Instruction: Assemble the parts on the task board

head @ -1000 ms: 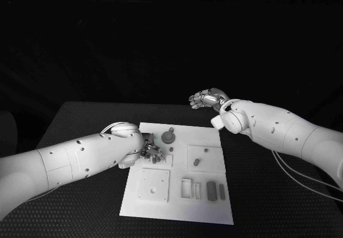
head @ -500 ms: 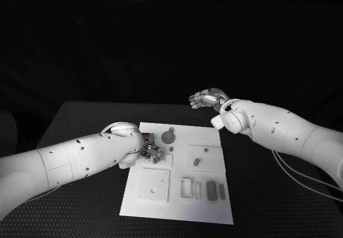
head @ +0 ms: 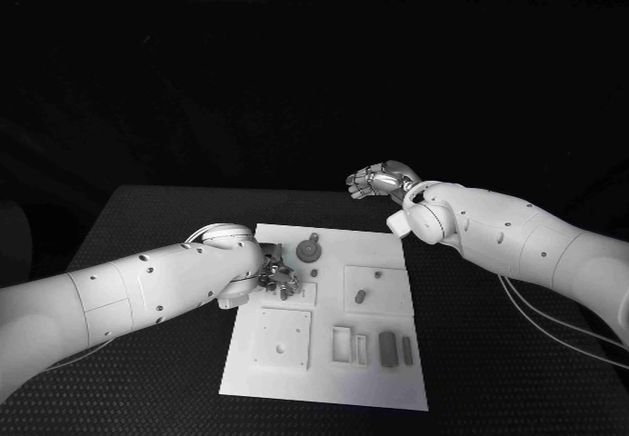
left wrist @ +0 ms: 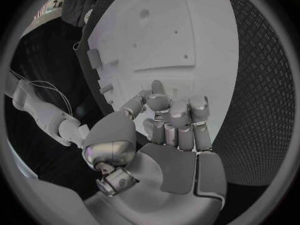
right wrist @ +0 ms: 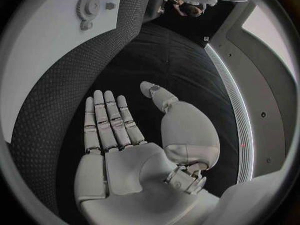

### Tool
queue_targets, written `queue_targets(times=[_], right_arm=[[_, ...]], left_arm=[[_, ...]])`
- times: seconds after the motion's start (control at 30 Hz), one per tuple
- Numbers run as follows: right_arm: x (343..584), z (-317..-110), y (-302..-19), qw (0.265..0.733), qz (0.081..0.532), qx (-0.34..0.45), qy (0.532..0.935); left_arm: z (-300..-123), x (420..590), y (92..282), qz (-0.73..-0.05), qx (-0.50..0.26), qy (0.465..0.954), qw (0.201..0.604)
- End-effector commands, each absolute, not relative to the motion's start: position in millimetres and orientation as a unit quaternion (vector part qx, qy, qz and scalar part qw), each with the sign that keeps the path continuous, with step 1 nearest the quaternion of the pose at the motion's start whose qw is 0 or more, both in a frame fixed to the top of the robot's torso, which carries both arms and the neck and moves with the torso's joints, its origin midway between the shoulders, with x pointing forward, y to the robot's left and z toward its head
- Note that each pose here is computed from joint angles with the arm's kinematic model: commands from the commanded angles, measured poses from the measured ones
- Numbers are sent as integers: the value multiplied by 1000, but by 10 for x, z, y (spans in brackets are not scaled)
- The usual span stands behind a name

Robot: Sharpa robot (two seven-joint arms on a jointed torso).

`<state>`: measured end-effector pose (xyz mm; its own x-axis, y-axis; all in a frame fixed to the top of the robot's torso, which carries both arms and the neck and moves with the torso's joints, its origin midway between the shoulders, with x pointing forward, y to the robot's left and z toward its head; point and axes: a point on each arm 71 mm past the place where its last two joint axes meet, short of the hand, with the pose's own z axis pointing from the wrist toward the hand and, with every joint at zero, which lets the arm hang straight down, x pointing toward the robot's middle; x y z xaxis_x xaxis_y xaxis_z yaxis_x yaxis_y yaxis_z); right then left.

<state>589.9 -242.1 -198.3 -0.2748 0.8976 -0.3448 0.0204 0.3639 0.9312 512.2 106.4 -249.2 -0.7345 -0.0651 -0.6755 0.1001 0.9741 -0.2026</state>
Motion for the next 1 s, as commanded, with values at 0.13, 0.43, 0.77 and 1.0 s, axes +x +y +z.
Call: queue_targets(times=[0.13,0.43,0.77,1.0], right_arm=[[5896,-1985,-2401,488,451,341,666],[5897,-1987,-2401,488,450,341,666],[5896,-1992,-2400,488,450,341,666],[5895,-1996,-2397,487,450,341,666]], left_arm=[[-2497,5110,1057,-117,11,930,349],[-2499,5109,1065,-111,17,932,344],[-2495,5117,1069,-109,17,932,344],[-2493,5130,1070,-108,18,932,345]])
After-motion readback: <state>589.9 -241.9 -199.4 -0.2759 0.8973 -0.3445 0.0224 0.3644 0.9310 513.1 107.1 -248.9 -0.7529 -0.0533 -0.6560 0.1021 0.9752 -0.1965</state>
